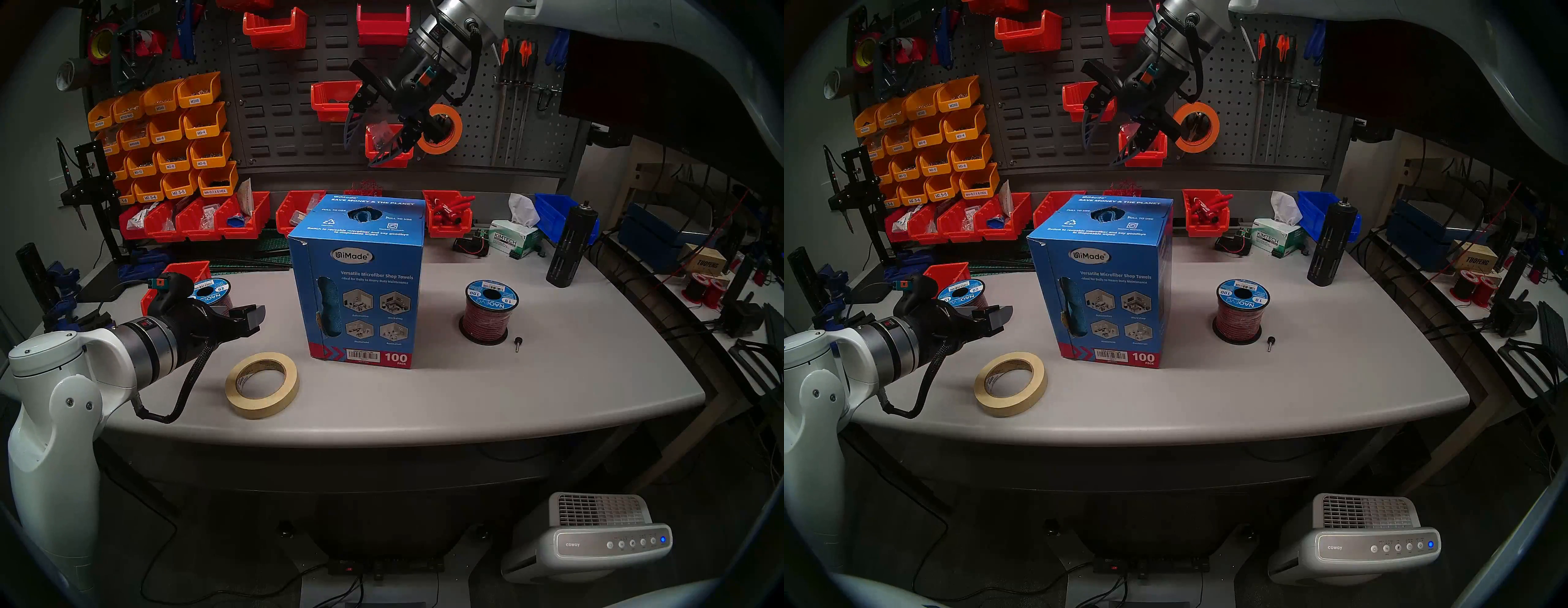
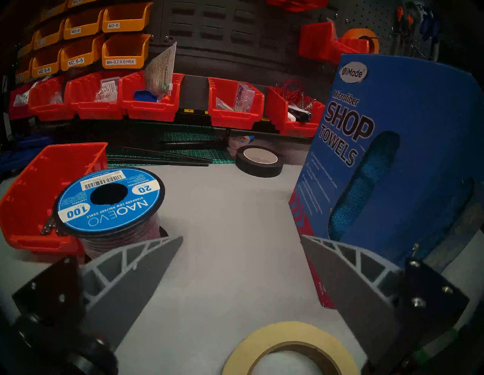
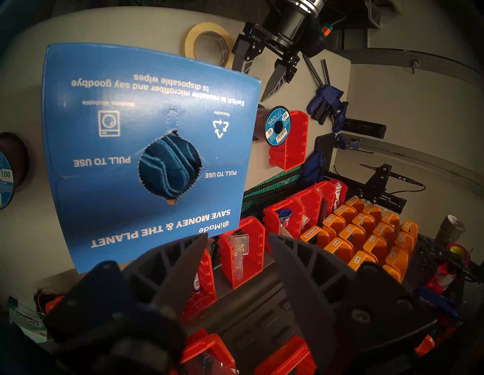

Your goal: Take out a shop towel

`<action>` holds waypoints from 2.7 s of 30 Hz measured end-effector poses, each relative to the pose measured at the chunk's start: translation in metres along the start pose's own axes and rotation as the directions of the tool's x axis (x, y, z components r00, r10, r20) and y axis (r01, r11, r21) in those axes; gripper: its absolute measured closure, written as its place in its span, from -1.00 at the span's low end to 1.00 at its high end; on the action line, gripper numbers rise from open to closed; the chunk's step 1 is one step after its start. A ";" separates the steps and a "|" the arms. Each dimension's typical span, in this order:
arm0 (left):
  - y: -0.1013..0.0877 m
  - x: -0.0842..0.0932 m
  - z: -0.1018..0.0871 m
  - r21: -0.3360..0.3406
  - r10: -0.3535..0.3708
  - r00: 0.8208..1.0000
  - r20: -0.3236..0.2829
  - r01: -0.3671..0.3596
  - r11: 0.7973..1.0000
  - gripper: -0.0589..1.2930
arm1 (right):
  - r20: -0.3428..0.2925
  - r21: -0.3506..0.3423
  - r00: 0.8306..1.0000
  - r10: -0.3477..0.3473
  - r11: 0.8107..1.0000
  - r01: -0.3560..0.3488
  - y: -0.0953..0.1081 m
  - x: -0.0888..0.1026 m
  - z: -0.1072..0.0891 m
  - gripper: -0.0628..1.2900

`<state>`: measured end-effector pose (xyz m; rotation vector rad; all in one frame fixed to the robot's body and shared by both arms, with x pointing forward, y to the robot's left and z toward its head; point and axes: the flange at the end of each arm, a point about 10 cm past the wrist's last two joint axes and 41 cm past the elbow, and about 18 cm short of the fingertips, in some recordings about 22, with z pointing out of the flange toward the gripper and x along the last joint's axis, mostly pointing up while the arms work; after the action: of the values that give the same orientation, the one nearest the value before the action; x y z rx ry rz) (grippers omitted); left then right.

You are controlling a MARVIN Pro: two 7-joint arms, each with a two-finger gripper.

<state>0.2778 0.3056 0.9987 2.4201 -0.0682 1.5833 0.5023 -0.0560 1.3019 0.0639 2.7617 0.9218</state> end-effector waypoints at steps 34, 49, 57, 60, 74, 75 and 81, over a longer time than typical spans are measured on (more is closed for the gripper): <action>0.032 -0.005 0.007 -0.233 -0.021 1.000 0.023 0.025 0.972 -0.91 | 0.009 -0.008 0.998 0.061 0.998 -0.061 -0.020 -0.008 -0.009 -0.11; 0.057 -0.004 0.015 -0.345 -0.002 1.000 0.022 0.010 0.939 -0.91 | 0.015 -0.004 0.996 0.088 0.996 -0.088 -0.030 -0.012 -0.011 -0.11; 0.067 -0.003 0.019 -0.382 0.011 1.000 0.022 -0.001 0.924 -0.91 | 0.023 0.002 0.994 0.104 0.995 -0.104 -0.037 -0.015 -0.013 -0.11; 0.071 -0.003 0.020 -0.397 0.016 1.000 0.022 -0.006 0.918 -0.91 | 0.026 0.005 0.994 0.110 0.994 -0.110 -0.040 -0.017 -0.013 -0.11; 0.093 -0.002 0.027 -0.465 0.042 0.999 0.016 -0.029 0.885 -0.91 | 0.042 0.014 0.990 0.137 0.990 -0.137 -0.051 -0.023 -0.015 -0.11; 0.094 -0.002 0.027 -0.469 0.043 0.999 0.016 -0.031 0.883 -0.91 | 0.042 0.014 0.990 0.138 0.990 -0.139 -0.052 -0.024 -0.015 -0.11; 0.102 -0.002 0.030 -0.492 0.051 0.999 0.015 -0.037 0.870 -0.91 | 0.045 0.016 0.988 0.147 0.989 -0.148 -0.055 -0.025 -0.015 -0.12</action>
<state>0.2863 0.1997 1.0040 2.0465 -0.4764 1.3430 0.5252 -0.1114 1.2856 0.2915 2.7554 0.9182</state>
